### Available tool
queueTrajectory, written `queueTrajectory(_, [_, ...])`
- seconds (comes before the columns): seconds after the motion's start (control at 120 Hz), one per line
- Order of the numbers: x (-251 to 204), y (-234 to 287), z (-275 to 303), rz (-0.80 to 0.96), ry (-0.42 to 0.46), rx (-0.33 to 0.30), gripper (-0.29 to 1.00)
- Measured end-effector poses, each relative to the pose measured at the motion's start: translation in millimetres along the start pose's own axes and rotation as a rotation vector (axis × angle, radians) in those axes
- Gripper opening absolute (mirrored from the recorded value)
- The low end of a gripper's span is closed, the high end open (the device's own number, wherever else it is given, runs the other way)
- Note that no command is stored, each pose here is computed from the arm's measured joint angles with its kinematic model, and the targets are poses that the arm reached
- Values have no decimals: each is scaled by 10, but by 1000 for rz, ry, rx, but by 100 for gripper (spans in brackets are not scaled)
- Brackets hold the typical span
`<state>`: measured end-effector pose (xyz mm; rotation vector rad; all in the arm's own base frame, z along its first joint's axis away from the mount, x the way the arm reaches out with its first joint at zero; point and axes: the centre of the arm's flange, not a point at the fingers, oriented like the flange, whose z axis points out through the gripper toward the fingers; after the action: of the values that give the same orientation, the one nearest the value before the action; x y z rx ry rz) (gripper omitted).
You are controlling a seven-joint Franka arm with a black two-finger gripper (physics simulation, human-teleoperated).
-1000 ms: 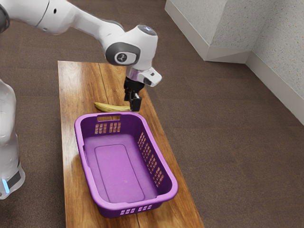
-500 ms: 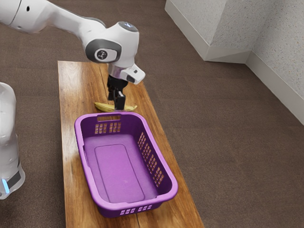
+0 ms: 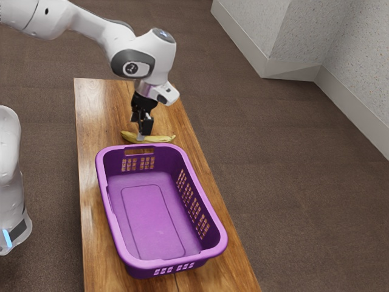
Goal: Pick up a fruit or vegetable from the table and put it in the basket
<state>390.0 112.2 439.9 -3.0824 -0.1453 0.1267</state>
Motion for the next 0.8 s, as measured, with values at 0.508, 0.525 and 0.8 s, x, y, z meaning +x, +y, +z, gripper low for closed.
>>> queueTrajectory(0.508, [371, 144, 171, 57, -41, 36, 70])
queueTrajectory(0.525, [376, 145, 179, 58, -42, 36, 70])
queueTrajectory(0.8, [538, 274, 215, 88, -45, 52, 70])
